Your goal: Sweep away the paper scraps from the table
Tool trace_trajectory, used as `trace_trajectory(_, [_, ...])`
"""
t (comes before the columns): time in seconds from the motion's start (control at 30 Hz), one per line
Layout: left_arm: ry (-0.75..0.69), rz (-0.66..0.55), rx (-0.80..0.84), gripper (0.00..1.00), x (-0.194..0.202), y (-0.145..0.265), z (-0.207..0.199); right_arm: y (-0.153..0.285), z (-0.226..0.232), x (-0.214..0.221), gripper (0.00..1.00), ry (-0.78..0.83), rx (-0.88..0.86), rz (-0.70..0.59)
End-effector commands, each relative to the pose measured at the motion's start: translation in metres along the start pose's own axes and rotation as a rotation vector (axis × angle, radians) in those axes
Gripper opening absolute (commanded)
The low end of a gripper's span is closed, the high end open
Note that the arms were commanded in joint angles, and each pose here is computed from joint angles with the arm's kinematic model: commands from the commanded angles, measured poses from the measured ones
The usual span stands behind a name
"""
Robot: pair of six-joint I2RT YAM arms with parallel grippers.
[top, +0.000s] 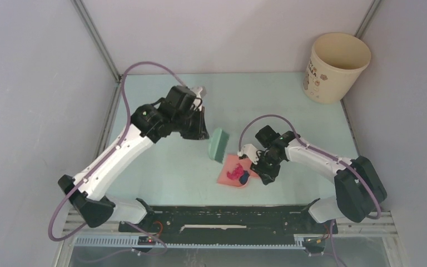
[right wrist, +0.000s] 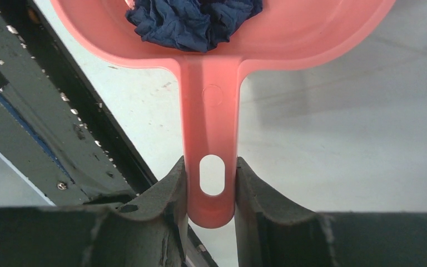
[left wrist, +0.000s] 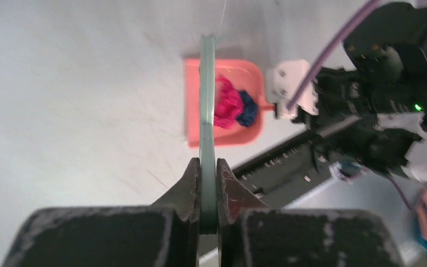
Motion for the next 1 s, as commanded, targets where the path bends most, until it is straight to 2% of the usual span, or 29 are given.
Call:
trace_trajectory(0.0, [-0.194, -0.082, -0.26, 0.0, -0.04, 0.022, 0.024, 0.015, -0.012, -0.004, 0.0, -0.042, 0.049, -0.076])
trace_trajectory(0.1, [-0.308, -0.121, -0.409, 0.0, -0.073, 0.017, 0.034, 0.016, -0.019, -0.002, 0.0, -0.075, 0.07, -0.082])
trace_trajectory(0.2, [-0.43, -0.092, -0.467, 0.0, -0.102, -0.011, 0.036, 0.016, -0.024, -0.002, 0.0, -0.103, 0.095, -0.084])
trace_trajectory(0.33, [-0.551, -0.03, -0.649, 0.0, -0.13, -0.054, 0.057, 0.022, -0.034, -0.001, 0.0, -0.146, 0.137, -0.1])
trace_trajectory(0.47, [-0.549, 0.004, -0.798, 0.0, -0.155, -0.09, 0.089, 0.028, -0.041, -0.002, 0.0, -0.179, 0.153, -0.119])
trace_trajectory(0.57, [-0.541, -0.034, -0.924, 0.0, -0.172, -0.111, 0.113, 0.028, -0.045, -0.005, 0.0, -0.197, 0.156, -0.111])
trace_trajectory(0.73, [-0.598, -0.058, -0.936, 0.0, -0.189, -0.145, 0.13, 0.03, -0.06, -0.013, 0.0, -0.24, 0.183, -0.097])
trace_trajectory(0.97, [-0.661, 0.005, -0.735, 0.0, -0.181, -0.189, 0.126, 0.024, -0.088, -0.035, 0.0, -0.282, 0.171, -0.06])
Point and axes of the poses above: each gripper's point midway between its finger pads, its own y axis back along the fingers, its own z axis along the line the jaws close on, x = y × z, the point moved 5 cm from there along y, back along the fingers, and after that the axes turned 2 degrees about -y, right-handed, at the moved point
